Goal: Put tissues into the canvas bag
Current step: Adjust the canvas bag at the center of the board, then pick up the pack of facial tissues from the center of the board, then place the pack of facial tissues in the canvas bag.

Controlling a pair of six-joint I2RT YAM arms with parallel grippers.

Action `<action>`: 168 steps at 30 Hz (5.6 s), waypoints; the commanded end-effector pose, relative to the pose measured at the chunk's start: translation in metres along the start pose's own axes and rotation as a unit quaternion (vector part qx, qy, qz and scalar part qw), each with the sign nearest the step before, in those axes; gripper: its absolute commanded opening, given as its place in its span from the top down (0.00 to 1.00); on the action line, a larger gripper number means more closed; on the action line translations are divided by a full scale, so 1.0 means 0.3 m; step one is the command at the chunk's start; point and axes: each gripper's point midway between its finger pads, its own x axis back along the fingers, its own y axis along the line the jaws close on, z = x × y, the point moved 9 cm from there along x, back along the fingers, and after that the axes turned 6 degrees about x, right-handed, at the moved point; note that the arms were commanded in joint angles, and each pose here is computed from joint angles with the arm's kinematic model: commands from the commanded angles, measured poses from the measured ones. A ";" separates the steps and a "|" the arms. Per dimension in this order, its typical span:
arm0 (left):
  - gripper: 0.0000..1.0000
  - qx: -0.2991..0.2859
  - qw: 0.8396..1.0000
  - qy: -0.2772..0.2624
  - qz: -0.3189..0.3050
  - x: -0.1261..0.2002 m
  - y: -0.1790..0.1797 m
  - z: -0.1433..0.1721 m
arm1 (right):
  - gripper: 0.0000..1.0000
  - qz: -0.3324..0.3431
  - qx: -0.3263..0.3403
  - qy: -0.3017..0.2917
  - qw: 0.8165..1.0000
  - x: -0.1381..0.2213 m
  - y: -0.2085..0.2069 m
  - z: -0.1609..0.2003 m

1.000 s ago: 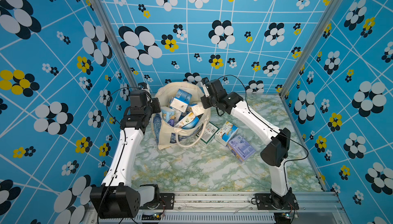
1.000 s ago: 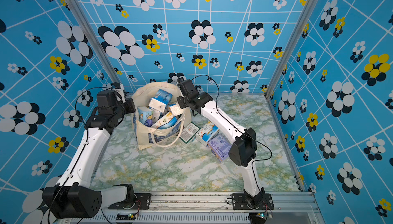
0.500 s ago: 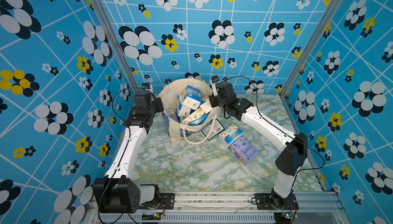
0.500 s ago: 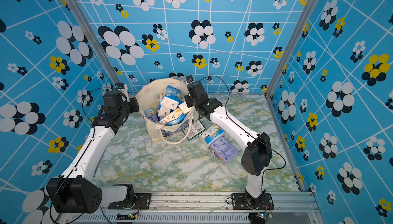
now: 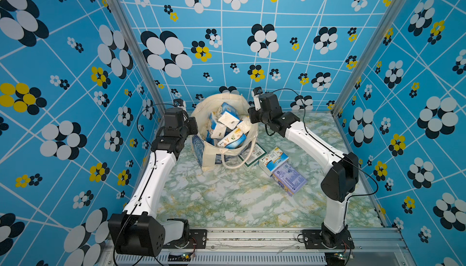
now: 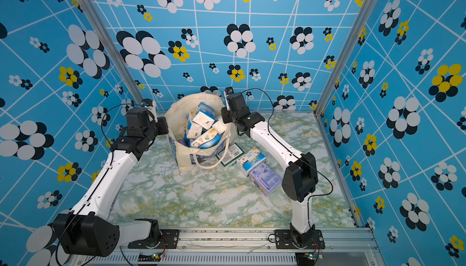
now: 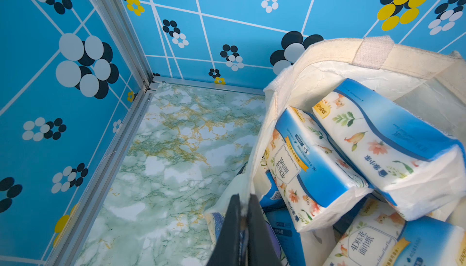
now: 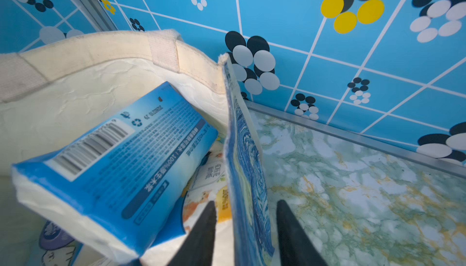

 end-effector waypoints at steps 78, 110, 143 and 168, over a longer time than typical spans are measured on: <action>0.00 -0.318 0.851 0.342 0.241 -0.176 -1.108 0.782 | 0.01 0.139 -0.248 0.139 0.949 0.493 -0.535 0.549; 0.01 -0.319 0.832 0.392 0.228 -0.298 -1.091 0.920 | 0.01 0.138 -0.257 0.150 0.945 0.461 -0.559 0.591; 0.32 -0.185 0.936 0.035 0.296 0.213 -0.890 -0.125 | 0.01 0.119 -0.268 0.090 0.952 0.506 -0.556 0.498; 0.34 -0.159 0.979 0.091 -0.084 -0.165 -0.399 -0.155 | 0.01 0.086 -0.267 0.092 0.955 0.502 -0.529 0.484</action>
